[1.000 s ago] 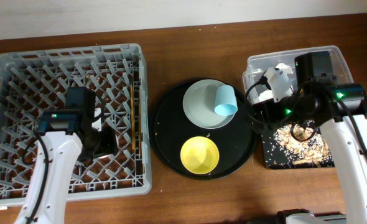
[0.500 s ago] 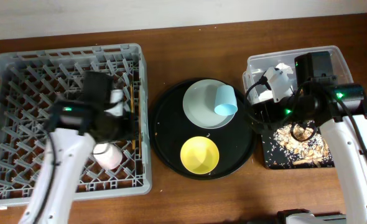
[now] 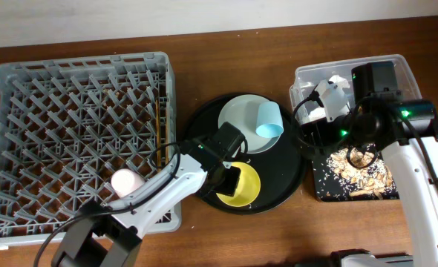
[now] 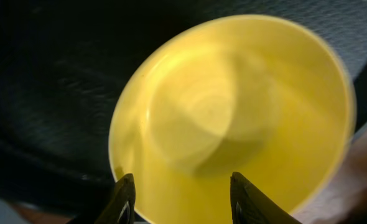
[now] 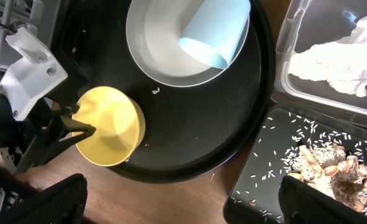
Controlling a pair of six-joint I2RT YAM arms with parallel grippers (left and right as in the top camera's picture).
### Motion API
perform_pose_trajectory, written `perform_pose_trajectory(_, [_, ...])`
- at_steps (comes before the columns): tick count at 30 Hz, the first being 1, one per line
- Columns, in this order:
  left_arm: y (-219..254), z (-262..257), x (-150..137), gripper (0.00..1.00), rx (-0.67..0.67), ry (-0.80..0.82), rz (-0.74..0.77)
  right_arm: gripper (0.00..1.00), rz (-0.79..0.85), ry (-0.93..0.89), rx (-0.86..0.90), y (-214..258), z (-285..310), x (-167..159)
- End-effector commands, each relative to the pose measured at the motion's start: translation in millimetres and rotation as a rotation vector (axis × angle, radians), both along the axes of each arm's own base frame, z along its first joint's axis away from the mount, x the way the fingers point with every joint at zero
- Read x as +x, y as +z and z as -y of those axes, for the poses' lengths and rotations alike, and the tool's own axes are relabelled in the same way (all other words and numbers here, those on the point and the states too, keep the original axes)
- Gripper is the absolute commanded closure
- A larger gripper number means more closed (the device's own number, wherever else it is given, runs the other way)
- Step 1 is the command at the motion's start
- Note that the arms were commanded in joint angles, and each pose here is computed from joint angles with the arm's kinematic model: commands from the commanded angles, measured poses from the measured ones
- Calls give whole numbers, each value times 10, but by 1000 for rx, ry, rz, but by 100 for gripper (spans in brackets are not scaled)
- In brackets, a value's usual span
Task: Sort waste into correct bins and load items into the dishwasher rack
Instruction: 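Grasp the yellow bowl with the left gripper and place it in the rack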
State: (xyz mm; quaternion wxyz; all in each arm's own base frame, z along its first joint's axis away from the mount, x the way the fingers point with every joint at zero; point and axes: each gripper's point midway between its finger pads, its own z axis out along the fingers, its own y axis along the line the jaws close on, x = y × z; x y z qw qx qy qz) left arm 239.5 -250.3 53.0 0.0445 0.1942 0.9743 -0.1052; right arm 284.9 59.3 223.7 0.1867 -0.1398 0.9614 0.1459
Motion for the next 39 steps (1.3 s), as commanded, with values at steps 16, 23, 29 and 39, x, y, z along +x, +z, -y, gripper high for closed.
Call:
perform_pose_trajectory(16, [562, -160, 391, 100, 64, 83, 285, 1, -1, -4, -12, -12, 27, -2])
perform_pose_trajectory(23, [471, -355, 313, 98, 137, 90, 287, 1, -1, -4, -13, -12, 27, -2])
perform_pose_trajectory(29, [663, 39, 254, 47, -45, 44, 228, 1, 0, -4, -12, -12, 27, -1])
perform_pose_trajectory(39, [-122, 522, 46, 75, 123, -118, 256, 1, -1, -4, -12, -12, 27, -2])
